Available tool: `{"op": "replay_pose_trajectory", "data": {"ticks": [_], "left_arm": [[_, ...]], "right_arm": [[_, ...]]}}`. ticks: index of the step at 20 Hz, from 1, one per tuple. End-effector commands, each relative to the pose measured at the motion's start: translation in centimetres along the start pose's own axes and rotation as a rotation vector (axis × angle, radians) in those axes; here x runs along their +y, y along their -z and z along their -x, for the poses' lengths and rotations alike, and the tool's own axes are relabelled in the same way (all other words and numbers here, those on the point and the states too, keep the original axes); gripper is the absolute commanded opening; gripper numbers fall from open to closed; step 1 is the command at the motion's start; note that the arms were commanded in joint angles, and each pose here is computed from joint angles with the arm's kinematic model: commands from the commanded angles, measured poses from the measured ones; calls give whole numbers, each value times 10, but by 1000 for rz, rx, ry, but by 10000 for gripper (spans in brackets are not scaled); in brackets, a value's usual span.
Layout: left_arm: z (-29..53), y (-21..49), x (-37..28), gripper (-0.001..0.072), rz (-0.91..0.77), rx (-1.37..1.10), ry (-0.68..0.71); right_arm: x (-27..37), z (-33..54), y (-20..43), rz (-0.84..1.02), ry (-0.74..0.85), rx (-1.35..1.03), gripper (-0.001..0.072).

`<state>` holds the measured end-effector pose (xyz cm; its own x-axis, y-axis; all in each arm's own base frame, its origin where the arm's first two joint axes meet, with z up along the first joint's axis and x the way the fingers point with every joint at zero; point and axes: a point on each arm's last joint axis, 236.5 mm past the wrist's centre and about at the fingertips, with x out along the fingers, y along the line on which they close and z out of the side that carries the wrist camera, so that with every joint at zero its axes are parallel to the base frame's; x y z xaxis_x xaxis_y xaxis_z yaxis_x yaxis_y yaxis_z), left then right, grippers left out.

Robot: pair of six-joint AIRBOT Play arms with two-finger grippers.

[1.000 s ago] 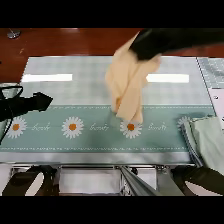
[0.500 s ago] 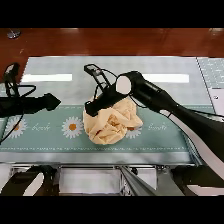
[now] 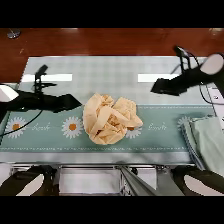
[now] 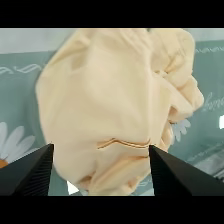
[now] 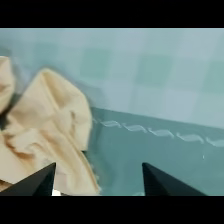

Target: Fold the shirts.

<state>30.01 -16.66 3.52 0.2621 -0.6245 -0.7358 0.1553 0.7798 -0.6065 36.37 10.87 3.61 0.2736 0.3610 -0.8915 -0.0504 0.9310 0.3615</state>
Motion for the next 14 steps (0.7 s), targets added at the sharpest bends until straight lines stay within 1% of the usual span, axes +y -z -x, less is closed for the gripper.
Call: {"op": "replay_pose_trajectory", "data": {"ticks": [1, 2, 3, 5, 6, 8, 9, 10, 11, 12, 14], "left_arm": [[-54, 1, -35, 701, -61, 145, 95], [-67, -6, -39, 701, -80, 173, 85], [-80, -12, -36, 701, -97, 209, 35], [-99, -13, -15, 701, -144, 329, -123], [-105, -7, -8, 701, -176, 411, -176], [-112, 2, -6, 699, -212, 536, -205], [-115, 3, -4, 662, -223, 566, -215], [-115, 0, 3, 360, -251, 581, -240], [-111, -6, 11, 40, -289, 575, -265], [-105, -15, 15, 22, -297, 554, -273], [-86, -37, 20, 22, -267, 480, -271]], "right_arm": [[-54, -15, 62, -167, 40, 53, 623], [-51, -26, 79, -183, 21, 81, 622], [-46, -34, 91, -187, 1, 101, 622], [-33, -49, 107, -184, -33, 133, 622], [-26, -53, 111, -168, -39, 135, 622], [-11, -59, 113, -121, -49, 132, 622], [-3, -62, 113, -101, -53, 128, 622], [4, -64, 113, -85, -58, 122, 622], [10, -66, 114, -80, -60, 118, 622], [14, -68, 117, -82, -62, 127, 622], [20, -76, 126, -92, -66, 169, 622]]}}
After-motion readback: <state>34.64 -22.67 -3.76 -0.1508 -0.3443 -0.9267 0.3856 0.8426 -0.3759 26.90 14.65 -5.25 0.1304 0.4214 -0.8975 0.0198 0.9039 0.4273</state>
